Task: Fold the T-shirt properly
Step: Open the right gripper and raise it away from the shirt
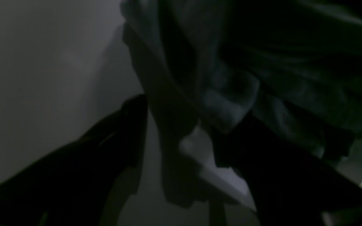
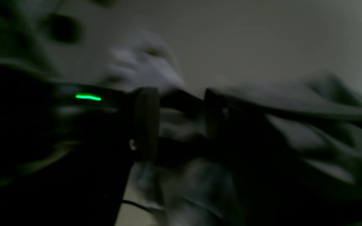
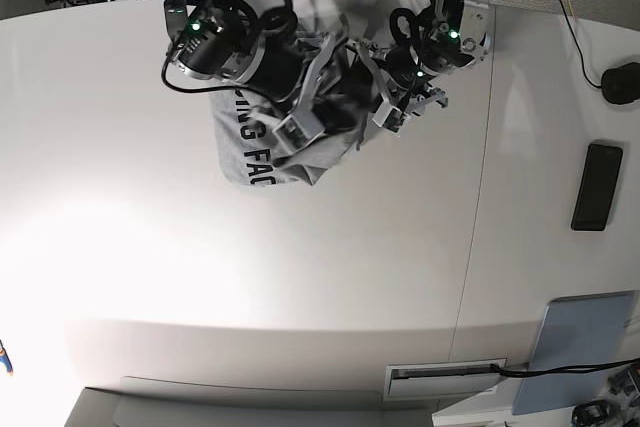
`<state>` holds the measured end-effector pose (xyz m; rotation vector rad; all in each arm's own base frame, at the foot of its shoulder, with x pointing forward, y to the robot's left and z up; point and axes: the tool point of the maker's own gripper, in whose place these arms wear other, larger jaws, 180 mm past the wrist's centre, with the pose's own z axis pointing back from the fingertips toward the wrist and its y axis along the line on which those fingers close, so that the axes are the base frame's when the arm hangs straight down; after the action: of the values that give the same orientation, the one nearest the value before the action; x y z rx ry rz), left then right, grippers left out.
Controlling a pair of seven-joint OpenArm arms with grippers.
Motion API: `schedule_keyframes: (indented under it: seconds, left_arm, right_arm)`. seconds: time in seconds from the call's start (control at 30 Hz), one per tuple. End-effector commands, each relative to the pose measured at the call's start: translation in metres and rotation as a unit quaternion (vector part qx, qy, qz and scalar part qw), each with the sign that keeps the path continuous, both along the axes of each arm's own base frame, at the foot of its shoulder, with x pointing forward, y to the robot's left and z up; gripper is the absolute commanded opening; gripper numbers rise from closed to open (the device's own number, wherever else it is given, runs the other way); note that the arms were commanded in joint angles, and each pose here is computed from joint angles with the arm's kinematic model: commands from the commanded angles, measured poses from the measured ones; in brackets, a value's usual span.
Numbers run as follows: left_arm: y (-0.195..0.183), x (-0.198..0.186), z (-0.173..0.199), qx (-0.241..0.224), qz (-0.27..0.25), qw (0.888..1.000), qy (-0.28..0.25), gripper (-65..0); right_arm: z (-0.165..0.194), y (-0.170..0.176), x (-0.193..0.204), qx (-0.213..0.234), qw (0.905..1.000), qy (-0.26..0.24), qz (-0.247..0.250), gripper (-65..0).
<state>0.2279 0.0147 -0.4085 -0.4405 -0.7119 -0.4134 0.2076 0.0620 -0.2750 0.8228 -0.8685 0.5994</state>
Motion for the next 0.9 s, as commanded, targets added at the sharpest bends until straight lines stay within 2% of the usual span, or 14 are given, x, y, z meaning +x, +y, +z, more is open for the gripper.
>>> schedule_keyframes:
  seconds: [0.0,0.1,0.2,0.37,0.5,0.6,0.7,0.77,0.87]
  left_arm:
    - [-0.003,0.009,0.011,-0.013,0.002,1.0,-0.022,-31.5]
    - [0.001,0.009,0.012,-0.007,-0.001,1.0,-0.024,-31.5]
    - [0.014,0.01,0.016,0.015,-0.006,0.999,-0.03,-31.5]
    - [0.044,0.023,0.038,0.053,0.027,0.996,-0.061,-31.5]
    - [0.044,0.027,0.065,0.054,0.026,0.994,-0.095,-31.5]
    - [0.034,0.028,0.087,0.024,0.022,0.993,-0.116,-31.5]
    - [0.022,0.028,0.105,-0.006,0.014,0.991,-0.131,-31.5]
    - [0.013,0.025,0.11,-0.034,0.014,0.992,-0.125,-31.5]
    - [-0.009,0.017,0.118,-0.077,-0.019,0.99,-0.121,-31.5]
  right_arm:
    - [0.022,0.008,0.002,0.039,0.9988,-0.028,0.014,-41.0]
    - [0.034,0.013,0.001,0.06,0.9966,-0.045,0.034,-41.0]
    - [0.031,0.006,0.009,0.041,0.9975,-0.053,0.023,-41.0]
    - [0.023,-0.036,0.038,-0.002,0.9968,-0.063,-0.05,-41.0]
    - [0.018,-0.086,0.06,-0.028,0.9894,-0.057,-0.13,-41.0]
    - [0.015,-0.127,0.07,-0.051,0.9793,-0.055,-0.188,-41.0]
    - [0.011,-0.173,0.074,-0.095,0.9666,-0.057,-0.231,-41.0]
    - [0.009,-0.205,0.075,-0.135,0.9547,-0.057,-0.259,-41.0]
    - [0.008,-0.251,0.073,-0.182,0.9315,-0.05,-0.311,-41.0]
